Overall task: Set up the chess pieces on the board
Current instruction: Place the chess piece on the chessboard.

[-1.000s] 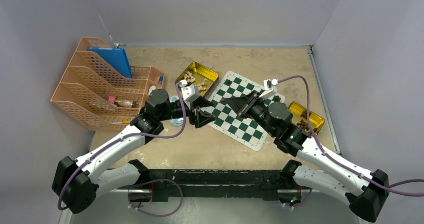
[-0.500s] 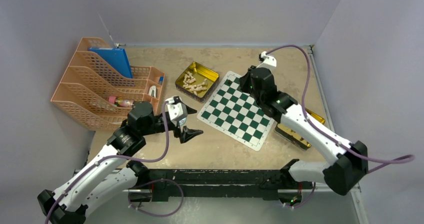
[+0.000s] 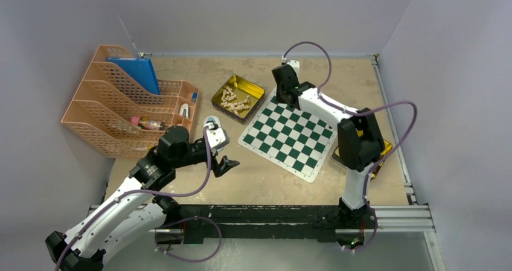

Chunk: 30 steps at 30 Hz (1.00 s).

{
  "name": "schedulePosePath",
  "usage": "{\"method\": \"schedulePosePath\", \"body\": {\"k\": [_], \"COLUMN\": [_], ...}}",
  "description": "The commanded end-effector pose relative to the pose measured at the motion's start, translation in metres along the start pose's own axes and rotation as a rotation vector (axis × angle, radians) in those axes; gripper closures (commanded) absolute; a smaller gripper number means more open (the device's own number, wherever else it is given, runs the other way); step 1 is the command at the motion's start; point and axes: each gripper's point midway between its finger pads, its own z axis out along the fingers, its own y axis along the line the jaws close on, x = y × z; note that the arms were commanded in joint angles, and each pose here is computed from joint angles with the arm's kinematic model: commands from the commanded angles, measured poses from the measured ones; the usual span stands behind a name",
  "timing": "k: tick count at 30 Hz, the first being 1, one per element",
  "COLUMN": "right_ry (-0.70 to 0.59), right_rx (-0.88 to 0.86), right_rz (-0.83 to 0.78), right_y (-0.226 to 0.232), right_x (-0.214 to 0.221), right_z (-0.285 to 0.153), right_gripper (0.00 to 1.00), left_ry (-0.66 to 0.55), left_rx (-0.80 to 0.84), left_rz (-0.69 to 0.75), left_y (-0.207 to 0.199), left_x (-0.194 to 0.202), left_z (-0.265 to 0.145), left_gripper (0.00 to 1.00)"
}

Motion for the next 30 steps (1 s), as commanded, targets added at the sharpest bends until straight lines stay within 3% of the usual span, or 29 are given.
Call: {"method": "schedulePosePath", "body": {"k": [1, 12, 30], "right_ry": [0.028, 0.121, 0.168], "right_rx": [0.016, -0.006, -0.006], "right_rz": [-0.049, -0.07, -0.054], "right_y": [-0.006, -0.003, -0.004], "right_x": [-0.016, 0.002, 0.012], "right_z": [0.022, 0.066, 0.076], "right_gripper": [0.91, 0.9, 0.87], "left_ry": [-0.022, -0.04, -0.045], "left_rx": [-0.051, -0.056, -0.058], "left_rz": [0.041, 0.054, 0.05], "left_y": [0.008, 0.008, 0.008], "left_x": [-0.008, -0.013, -0.013], "left_z": [-0.006, -0.008, -0.009], "left_gripper": [0.13, 0.13, 0.13]}}
